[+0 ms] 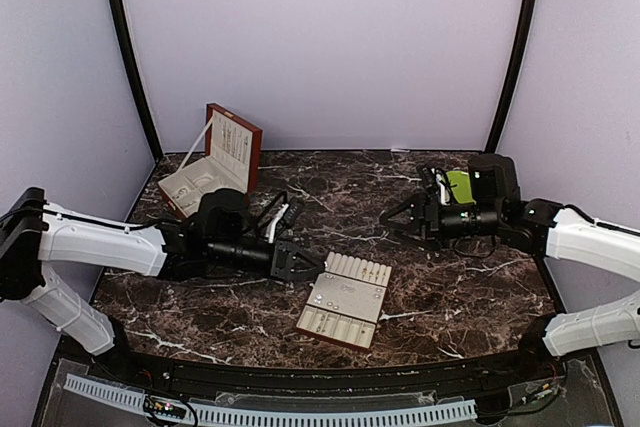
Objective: Organize the mixed jewelry
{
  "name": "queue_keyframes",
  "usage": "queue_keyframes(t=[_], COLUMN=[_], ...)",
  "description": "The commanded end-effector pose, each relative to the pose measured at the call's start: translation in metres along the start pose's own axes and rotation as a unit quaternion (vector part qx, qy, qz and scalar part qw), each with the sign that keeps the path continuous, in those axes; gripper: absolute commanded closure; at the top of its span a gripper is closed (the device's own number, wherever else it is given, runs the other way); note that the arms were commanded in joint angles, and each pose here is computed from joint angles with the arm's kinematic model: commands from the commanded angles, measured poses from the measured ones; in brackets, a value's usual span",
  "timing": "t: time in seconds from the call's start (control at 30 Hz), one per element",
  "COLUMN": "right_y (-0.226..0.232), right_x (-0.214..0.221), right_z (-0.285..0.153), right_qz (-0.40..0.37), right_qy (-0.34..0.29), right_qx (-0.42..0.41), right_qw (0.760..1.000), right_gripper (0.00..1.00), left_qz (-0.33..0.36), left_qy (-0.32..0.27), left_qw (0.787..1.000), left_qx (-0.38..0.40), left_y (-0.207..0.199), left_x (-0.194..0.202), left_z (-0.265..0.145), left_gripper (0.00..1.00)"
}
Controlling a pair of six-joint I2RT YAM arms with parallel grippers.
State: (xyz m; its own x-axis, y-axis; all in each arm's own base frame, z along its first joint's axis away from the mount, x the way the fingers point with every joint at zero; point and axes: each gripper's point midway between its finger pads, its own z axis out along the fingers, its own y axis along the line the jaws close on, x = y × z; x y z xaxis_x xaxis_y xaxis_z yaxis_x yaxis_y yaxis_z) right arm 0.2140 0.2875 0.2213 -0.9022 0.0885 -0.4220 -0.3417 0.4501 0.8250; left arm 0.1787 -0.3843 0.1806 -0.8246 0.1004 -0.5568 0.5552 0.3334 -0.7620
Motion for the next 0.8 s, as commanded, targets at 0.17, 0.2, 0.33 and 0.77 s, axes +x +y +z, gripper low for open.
queue_keyframes(t=[0.17, 0.2, 0.33, 0.77], right_y=[-0.010, -0.010, -0.012, -0.012], right_x=[-0.006, -0.005, -0.005, -0.007], right_z=[-0.020, -0.022, -0.026, -0.027], right_qz=[-0.017, -0.017, -0.012, -0.016], right_qy=[-0.045, -0.048, -0.059, -0.062], right_qx=[0.047, 0.047, 0.048, 0.054], right_qw=[0.998, 0.998, 0.997, 0.996], right_gripper=[0.24, 0.24, 0.24, 0.23], left_qz=[-0.017, -0.019, -0.030, -0.065], left_qy=[0.146, 0.151, 0.171, 0.193], left_qw=[0.986, 0.985, 0.981, 0.977], left_qx=[0.078, 0.077, 0.082, 0.062], left_y=[0.026, 0.033, 0.051, 0.093], left_x=[0.023, 0.022, 0.021, 0.030], left_z=[0.013, 0.013, 0.017, 0.024], left_gripper=[1.00, 1.00, 1.00, 1.00])
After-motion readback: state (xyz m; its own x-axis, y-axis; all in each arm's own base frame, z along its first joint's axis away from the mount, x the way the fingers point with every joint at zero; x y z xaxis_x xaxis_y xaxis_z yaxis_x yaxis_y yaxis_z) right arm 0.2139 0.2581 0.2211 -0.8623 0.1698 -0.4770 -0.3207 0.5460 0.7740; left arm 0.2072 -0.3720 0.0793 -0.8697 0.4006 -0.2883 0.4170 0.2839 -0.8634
